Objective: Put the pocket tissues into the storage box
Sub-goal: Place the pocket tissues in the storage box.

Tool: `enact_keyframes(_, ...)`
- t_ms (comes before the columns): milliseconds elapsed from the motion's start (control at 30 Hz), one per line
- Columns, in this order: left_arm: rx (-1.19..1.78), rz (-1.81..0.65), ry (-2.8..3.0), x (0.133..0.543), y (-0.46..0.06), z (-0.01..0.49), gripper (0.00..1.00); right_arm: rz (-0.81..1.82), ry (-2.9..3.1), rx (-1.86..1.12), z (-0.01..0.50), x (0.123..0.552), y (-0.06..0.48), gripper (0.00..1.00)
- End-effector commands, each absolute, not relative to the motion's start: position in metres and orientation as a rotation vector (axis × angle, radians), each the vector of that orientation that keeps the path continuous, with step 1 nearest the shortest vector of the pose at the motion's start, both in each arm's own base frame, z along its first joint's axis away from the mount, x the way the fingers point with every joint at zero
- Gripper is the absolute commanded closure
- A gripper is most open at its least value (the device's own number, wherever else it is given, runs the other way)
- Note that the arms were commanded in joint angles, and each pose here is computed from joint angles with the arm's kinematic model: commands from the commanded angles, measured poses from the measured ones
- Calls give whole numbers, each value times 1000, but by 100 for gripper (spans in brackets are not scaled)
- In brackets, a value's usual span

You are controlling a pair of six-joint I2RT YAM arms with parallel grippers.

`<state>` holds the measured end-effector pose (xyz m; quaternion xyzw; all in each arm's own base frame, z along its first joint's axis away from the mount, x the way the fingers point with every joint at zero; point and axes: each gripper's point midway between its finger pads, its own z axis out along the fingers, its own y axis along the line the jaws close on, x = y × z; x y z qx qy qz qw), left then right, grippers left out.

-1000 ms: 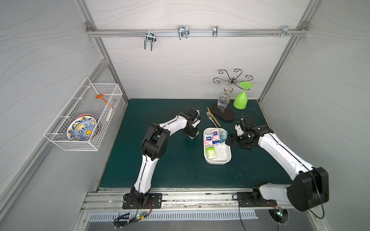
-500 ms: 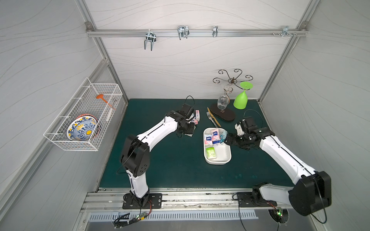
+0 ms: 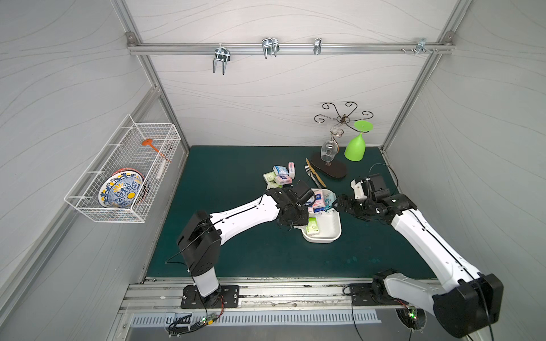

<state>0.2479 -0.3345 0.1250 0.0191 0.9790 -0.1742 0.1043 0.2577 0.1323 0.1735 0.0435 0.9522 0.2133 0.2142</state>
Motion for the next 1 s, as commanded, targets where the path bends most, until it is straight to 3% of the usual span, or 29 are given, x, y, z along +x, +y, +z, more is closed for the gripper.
enact_keyframes(0, 21, -551, 2858, 260, -355, 134, 55, 582, 2640, 130, 180, 256, 129, 5)
enact_keyframes(667, 95, -523, 3018, 256, -385, 99, 51, 532, 2661, 108, 172, 260, 126, 5)
enact_keyframes(967, 77, -501, 3011, 257, -382, 100, 37, 529, 2670, 105, 168, 262, 126, 5)
